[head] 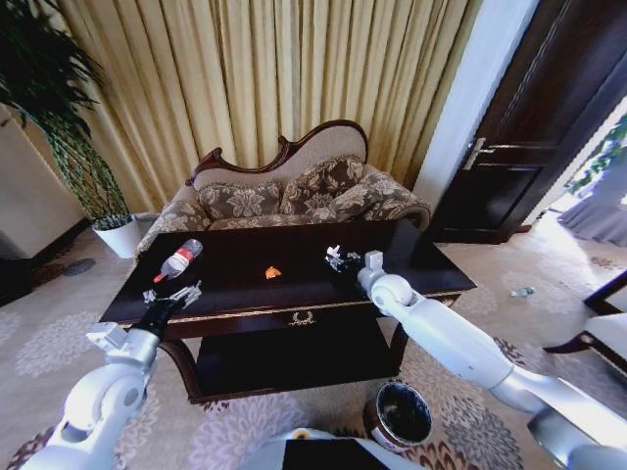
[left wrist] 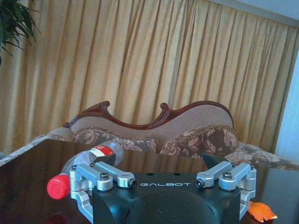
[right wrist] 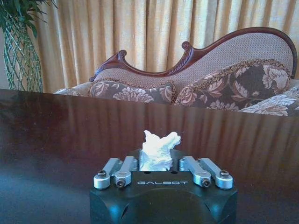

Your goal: Move to the front of the table and place the trash on the table into the trash bin.

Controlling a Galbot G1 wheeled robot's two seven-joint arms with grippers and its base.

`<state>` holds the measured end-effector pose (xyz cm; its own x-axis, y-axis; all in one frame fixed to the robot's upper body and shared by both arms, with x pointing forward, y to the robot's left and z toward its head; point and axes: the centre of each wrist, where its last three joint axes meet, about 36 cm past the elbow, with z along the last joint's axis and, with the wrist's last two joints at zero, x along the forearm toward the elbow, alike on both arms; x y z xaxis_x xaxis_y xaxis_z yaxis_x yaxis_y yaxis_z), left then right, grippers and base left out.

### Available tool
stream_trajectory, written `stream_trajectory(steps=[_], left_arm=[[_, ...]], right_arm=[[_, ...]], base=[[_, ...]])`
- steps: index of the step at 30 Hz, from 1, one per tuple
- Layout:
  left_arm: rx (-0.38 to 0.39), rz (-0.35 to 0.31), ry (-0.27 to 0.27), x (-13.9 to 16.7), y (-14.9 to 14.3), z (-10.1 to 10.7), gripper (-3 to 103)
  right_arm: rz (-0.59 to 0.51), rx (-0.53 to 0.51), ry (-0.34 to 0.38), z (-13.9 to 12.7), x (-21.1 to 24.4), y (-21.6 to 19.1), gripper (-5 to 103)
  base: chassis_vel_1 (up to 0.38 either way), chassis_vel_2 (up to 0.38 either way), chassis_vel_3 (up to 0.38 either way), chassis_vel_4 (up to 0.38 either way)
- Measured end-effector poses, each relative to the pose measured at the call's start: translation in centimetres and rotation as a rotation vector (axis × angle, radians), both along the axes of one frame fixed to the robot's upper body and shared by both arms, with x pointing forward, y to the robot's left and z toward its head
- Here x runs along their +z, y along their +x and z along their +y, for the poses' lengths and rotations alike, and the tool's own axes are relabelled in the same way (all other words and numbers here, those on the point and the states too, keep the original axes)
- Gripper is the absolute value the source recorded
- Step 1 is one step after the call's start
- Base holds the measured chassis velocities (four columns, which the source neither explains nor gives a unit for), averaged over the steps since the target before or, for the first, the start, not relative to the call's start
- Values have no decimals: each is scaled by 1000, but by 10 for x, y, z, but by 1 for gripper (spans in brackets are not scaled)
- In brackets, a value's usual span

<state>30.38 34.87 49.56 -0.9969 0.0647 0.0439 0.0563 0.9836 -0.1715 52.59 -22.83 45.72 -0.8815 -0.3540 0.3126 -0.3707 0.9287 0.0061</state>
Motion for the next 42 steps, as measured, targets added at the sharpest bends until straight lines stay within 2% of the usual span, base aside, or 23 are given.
stream_trajectory(steps=[4, 6, 8, 10, 15, 21, 24, 26, 28, 29, 32, 33, 35, 42], left_arm=[[4, 1, 0, -1, 3, 2, 100], [4, 1, -1, -2, 3, 2, 100], [5, 0, -1, -2, 5, 3, 100], [5, 0, -2, -2, 5, 3, 100], [3, -2, -3, -3, 7, 3, 100], [7, -1, -8, -5, 8, 4, 100], [4, -3, -10, -6, 10, 4, 100], [4, -4, -11, -6, 11, 4, 100], [5, -7, -10, -6, 13, 4, 100], [5, -7, -10, -6, 13, 4, 100], [9, -11, -9, -6, 16, 6, 100], [9, -11, -9, -6, 16, 6, 100], [10, -13, -6, -6, 18, 7, 100], [3, -20, -7, -3, 21, 7, 100]], right_arm=[[-5, -4, 0, 1, 3, 0, 14], [-5, -4, 1, 1, 4, -1, 14], [-8, -7, 1, 1, 5, -1, 3], [-11, -10, 3, 2, 6, -2, 1], [-25, -39, 29, 2, 13, -4, 0], [-67, -112, 55, -15, 29, -11, 0], [-102, -198, 38, -40, 39, -17, 0], [-109, -223, 27, -47, 40, -19, 0], [-135, -292, -19, -70, 38, -27, 0], [-135, -292, -19, -70, 38, -27, 0], [-157, -375, -66, -101, 28, -44, 0], [-157, -375, -66, -101, 28, -44, 0], [-176, -410, -79, -117, 27, -53, 0], [-211, -454, -82, -136, 33, -60, 0]], base=[[0, 0, 0, 0], [0, 0, 0, 0], [0, 0, 0, 0], [0, 0, 0, 0], [0, 0, 0, 0], [0, 0, 0, 0], [0, 0, 0, 0], [0, 0, 0, 0], [0, 0, 0, 0], [0, 0, 0, 0], [0, 0, 0, 0], [0, 0, 0, 0], [0, 0, 0, 0], [0, 0, 0, 0]])
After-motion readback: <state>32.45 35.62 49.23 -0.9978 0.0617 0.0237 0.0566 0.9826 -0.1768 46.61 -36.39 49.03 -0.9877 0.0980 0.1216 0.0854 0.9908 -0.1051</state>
